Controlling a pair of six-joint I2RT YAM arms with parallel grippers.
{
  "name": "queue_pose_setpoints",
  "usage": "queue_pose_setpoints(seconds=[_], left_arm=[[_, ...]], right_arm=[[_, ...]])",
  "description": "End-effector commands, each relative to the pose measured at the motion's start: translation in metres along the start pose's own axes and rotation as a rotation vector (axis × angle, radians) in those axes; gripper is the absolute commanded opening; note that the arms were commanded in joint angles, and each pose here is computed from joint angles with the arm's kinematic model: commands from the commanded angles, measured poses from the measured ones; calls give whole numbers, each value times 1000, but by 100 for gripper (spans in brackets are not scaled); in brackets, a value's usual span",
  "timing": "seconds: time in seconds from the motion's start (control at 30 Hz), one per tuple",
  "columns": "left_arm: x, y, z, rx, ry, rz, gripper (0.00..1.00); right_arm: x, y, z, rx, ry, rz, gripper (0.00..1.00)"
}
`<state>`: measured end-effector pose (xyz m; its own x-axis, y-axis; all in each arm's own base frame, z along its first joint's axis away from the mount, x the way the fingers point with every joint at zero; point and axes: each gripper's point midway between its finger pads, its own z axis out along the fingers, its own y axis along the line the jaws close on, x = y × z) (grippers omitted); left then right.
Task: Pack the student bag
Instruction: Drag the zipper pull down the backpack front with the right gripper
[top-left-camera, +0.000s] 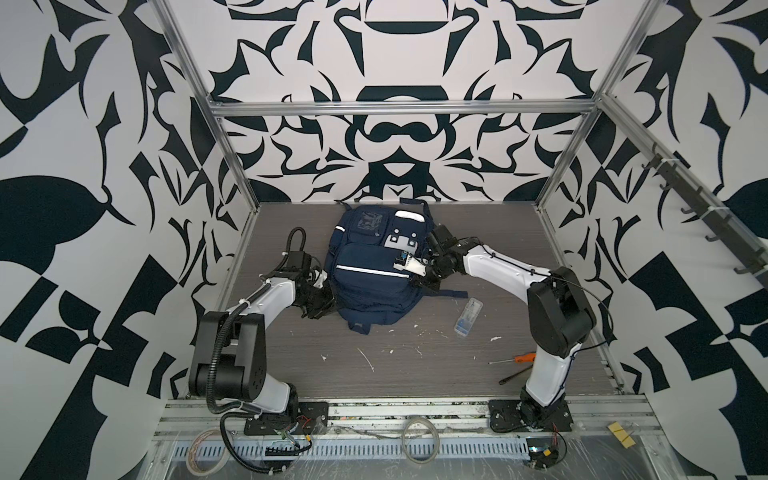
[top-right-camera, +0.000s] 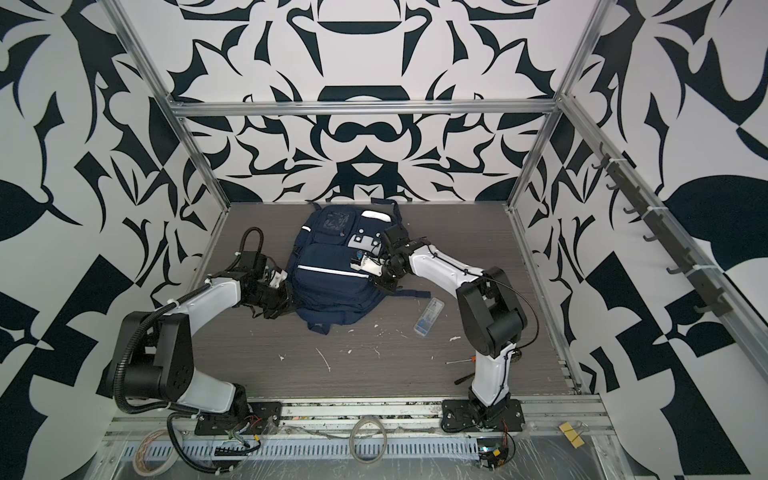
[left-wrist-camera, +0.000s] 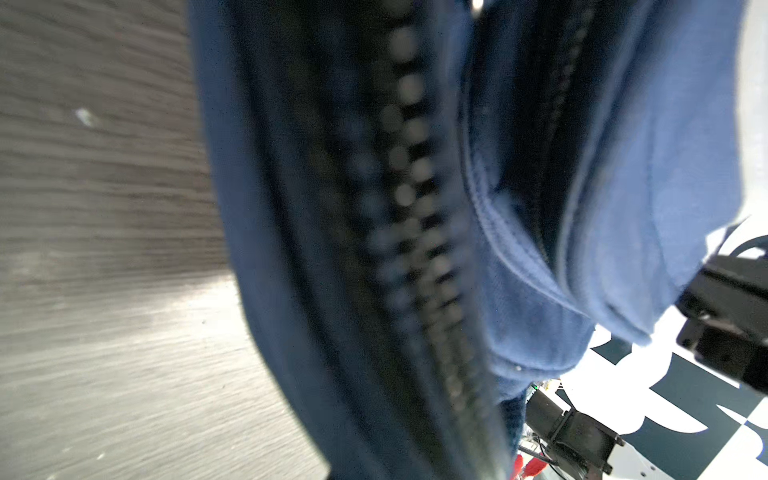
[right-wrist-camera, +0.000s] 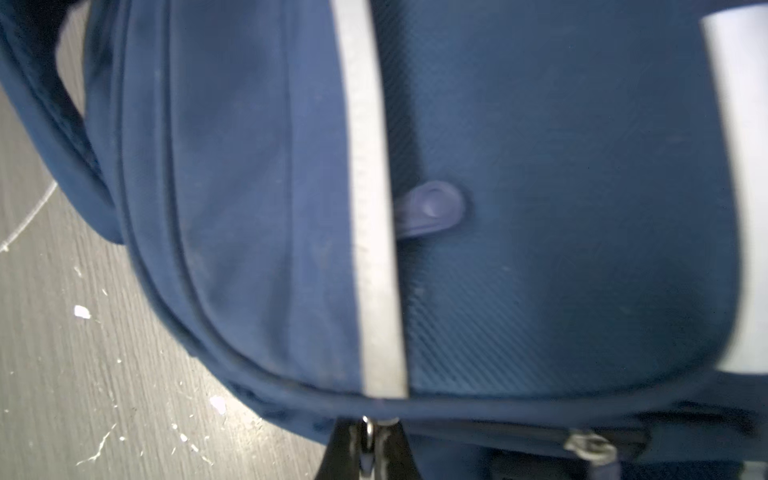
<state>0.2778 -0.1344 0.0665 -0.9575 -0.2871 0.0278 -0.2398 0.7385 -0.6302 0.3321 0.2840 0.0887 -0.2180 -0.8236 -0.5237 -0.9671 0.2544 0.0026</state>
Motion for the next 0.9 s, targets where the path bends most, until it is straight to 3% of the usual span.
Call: queue_pose_setpoints(seconds=[0.0, 0.2, 0.37, 0.87], left_arm=[[-15, -35, -3, 145, -17, 33, 0], [-24, -56, -7, 250, -57, 7, 0], [-19, -72, 1, 295, -43, 33, 0], [1, -77, 16, 312, -30, 35, 0]], right_arm=[[0, 42, -1, -74, 55, -80, 0], [2, 62, 0, -88, 100, -120, 0], [-23, 70, 1, -119, 29, -74, 0], [-107, 39, 5, -95, -232, 343, 0]])
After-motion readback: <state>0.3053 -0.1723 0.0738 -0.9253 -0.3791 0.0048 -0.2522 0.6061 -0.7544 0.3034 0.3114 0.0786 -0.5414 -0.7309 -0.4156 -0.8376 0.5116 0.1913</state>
